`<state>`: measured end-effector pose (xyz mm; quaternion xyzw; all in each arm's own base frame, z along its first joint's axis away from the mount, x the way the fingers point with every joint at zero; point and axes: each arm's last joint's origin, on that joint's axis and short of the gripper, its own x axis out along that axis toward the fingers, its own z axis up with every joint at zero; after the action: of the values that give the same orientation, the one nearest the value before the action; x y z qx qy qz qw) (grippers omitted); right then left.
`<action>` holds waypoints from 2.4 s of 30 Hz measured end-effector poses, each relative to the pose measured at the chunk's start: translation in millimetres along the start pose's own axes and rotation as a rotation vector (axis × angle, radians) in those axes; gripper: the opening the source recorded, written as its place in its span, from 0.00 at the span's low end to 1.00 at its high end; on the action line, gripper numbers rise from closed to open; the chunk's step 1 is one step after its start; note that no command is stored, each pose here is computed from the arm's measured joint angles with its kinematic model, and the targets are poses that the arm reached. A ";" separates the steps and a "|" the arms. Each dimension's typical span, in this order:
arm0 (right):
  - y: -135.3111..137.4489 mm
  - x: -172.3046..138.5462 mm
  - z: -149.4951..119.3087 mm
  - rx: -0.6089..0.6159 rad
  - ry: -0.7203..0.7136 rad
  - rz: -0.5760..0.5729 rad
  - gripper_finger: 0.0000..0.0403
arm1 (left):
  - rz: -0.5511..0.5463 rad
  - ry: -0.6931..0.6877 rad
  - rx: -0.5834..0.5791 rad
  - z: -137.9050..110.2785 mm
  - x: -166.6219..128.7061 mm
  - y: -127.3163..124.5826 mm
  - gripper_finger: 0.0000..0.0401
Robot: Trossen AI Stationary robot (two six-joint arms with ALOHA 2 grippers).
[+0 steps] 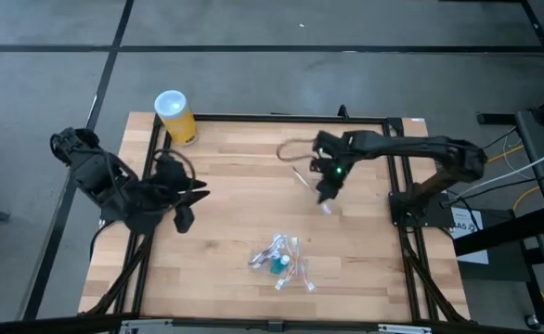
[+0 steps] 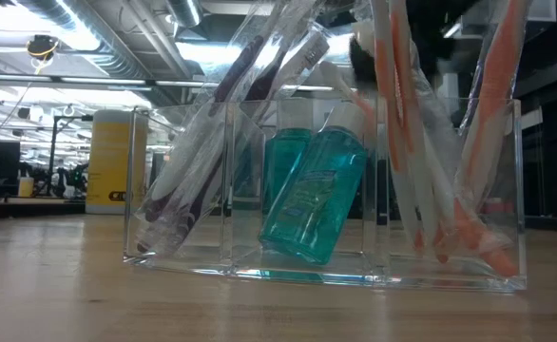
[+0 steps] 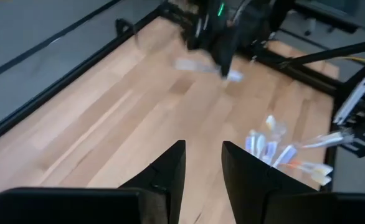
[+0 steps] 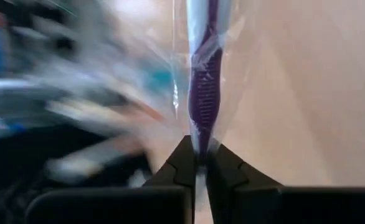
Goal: Pick & Place toothbrushing station
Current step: Put the purple toothbrush into the left section of the transparent organizer
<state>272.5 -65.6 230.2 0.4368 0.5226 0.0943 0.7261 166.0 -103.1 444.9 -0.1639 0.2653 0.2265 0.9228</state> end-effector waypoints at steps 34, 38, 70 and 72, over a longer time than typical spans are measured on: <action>166.6 -16.4 35.7 -0.431 -0.538 0.656 0.04 | -0.060 -0.238 -0.306 45.9 65.9 -41.5 0.50; 168.0 -16.2 35.2 -0.443 -0.553 0.656 0.04 | -0.124 -0.221 -0.282 58.4 82.1 -41.5 0.50; 190.3 -51.2 40.6 -0.644 -0.763 0.653 0.14 | -0.197 -0.201 -0.299 77.9 56.2 1.3 0.04; 192.1 -56.3 43.1 -0.646 -0.775 0.650 0.16 | -0.185 -0.205 -0.324 74.7 35.3 14.7 0.04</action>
<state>345.5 -6.8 412.1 0.3341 0.0042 0.2994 0.8937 216.3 -47.4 482.4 -0.3097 0.1138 0.1958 0.9235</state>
